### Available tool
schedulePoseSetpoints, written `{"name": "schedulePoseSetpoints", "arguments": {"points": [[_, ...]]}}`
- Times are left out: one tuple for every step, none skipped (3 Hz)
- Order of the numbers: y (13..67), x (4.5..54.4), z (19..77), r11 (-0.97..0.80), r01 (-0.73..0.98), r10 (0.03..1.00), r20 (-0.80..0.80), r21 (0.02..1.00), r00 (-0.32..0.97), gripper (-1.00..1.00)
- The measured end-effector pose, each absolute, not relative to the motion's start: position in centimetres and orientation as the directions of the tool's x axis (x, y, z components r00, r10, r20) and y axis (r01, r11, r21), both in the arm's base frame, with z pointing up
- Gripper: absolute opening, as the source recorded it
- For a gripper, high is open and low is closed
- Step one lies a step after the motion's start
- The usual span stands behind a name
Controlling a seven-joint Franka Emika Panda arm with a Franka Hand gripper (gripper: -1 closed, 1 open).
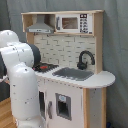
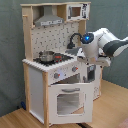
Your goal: Play with the kitchen
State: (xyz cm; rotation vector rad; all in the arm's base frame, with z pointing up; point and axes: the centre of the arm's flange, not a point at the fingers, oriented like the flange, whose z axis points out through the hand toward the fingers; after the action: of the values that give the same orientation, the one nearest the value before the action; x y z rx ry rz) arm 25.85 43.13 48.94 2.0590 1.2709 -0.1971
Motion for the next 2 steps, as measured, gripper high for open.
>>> {"name": "schedulePoseSetpoints", "arguments": {"points": [[41.2, 26.4, 47.4, -0.276, 0.862, 0.742, -0.476, 0.424, 0.472, 1.00], [39.7, 26.6, 46.2, -0.261, 0.892, 0.769, -0.479, 0.369, 0.424, 1.00]]}}
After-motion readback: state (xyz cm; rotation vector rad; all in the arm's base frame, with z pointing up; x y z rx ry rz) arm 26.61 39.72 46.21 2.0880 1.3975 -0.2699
